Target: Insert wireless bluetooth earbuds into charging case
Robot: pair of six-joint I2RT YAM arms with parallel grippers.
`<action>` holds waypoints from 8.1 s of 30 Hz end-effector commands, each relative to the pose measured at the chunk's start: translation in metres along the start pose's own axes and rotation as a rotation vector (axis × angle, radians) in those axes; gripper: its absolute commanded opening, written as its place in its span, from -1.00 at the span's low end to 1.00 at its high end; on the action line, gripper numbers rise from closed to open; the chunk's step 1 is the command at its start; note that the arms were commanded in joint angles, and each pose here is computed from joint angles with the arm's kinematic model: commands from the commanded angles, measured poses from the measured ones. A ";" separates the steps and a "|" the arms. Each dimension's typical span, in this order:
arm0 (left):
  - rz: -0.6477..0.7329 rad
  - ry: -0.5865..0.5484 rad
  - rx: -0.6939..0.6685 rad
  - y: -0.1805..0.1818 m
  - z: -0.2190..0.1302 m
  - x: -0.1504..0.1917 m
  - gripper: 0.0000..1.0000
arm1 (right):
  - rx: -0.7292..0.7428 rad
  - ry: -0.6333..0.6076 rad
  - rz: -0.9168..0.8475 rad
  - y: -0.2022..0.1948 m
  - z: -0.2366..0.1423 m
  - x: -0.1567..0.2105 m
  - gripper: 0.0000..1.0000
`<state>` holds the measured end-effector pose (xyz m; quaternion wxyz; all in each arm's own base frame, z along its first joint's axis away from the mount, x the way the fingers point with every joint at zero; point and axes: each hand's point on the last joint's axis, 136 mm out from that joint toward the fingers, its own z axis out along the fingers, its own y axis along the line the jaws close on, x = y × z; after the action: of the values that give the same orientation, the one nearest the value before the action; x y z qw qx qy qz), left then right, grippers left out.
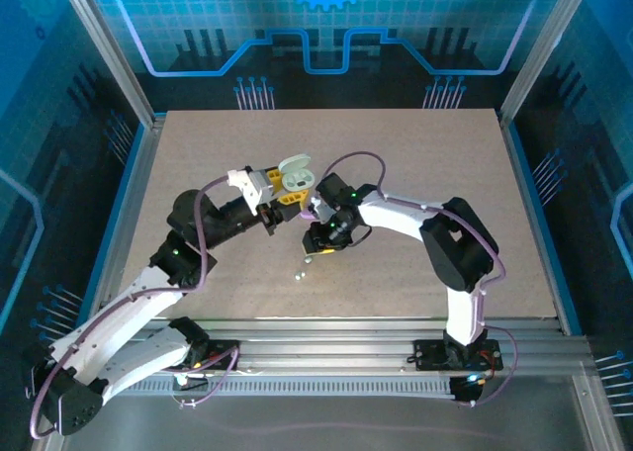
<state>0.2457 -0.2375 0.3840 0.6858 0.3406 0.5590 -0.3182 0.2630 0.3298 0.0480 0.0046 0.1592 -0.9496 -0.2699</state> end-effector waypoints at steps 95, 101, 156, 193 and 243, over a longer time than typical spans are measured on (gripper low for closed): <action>0.008 -0.001 0.005 -0.001 -0.002 -0.002 -0.29 | 0.387 0.212 -0.144 -0.016 0.021 0.029 -0.41; 0.004 0.002 0.004 -0.001 -0.002 0.000 -0.29 | 0.394 0.230 -0.135 -0.019 0.025 0.032 -0.41; -0.049 0.150 0.013 0.011 0.034 0.076 -0.30 | -0.865 -0.244 -0.142 0.065 -0.254 0.000 -0.57; -0.007 0.126 0.073 0.002 0.053 0.100 -0.30 | -0.786 -0.432 -0.109 0.097 -0.300 -0.014 -0.56; -0.035 0.054 0.079 0.000 0.062 0.090 -0.29 | -0.549 -0.470 -0.130 0.117 -0.258 -0.031 -0.59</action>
<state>0.3007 -0.2915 0.2926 0.6380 0.3690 0.5894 -0.3308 0.2815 0.2956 0.3269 -0.1803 0.1337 -0.8041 -0.5504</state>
